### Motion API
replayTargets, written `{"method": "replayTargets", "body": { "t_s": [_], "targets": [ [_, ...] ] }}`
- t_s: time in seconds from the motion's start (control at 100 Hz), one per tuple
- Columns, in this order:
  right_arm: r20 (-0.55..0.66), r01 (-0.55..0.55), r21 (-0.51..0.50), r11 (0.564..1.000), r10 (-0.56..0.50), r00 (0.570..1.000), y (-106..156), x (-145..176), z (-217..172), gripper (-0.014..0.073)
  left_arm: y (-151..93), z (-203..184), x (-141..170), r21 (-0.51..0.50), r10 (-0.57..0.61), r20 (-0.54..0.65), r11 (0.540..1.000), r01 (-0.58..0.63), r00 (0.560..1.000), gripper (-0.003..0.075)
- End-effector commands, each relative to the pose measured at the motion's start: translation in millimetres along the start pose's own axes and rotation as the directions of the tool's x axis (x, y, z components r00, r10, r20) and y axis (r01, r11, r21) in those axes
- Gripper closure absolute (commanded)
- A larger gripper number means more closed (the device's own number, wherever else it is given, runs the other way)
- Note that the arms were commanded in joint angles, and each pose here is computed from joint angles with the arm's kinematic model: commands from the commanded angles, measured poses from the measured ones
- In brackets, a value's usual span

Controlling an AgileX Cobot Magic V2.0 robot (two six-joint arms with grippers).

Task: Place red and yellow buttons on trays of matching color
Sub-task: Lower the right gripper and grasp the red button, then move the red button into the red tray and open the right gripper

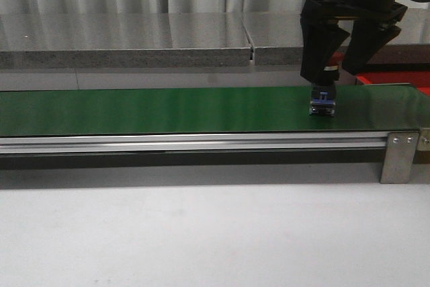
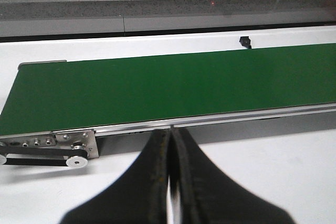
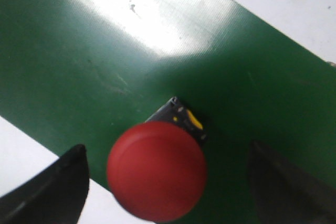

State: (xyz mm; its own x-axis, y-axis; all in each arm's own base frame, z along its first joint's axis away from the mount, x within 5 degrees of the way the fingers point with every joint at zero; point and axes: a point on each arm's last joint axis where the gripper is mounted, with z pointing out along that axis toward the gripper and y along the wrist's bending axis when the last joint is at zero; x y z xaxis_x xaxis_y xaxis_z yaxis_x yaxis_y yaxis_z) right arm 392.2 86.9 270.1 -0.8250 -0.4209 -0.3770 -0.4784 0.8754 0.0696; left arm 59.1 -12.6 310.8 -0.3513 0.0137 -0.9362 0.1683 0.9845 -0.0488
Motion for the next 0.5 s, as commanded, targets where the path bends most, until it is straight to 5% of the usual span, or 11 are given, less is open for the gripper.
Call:
{"method": "replayTargets", "body": {
  "t_s": [0.0,0.15,0.33,0.49],
  "targets": [
    [0.118,0.027,0.048,0.998,-0.033,0.992,2,-11,-30,0.0089,-1,-3,-14,0.013,-0.016,0.084,1.000,0.015,0.996,0.0739],
    [0.118,0.028,0.050,0.998,-0.034,0.992,2,-11,-30,0.0327,-1,-3,-14,0.013,-0.016,0.084,1.000,0.015,0.996,0.0739],
    [0.170,0.012,0.070,0.998,-0.024,0.985,0,-12,-42,0.0338,-1,-3,-14,0.013,-0.016,0.084,1.000,0.015,0.996,0.0739],
    [0.276,-0.112,0.100,0.989,0.080,0.958,-16,-12,-67,0.0338,-1,-3,-14,0.013,-0.016,0.084,1.000,0.015,0.996,0.0739]
  ]
}}
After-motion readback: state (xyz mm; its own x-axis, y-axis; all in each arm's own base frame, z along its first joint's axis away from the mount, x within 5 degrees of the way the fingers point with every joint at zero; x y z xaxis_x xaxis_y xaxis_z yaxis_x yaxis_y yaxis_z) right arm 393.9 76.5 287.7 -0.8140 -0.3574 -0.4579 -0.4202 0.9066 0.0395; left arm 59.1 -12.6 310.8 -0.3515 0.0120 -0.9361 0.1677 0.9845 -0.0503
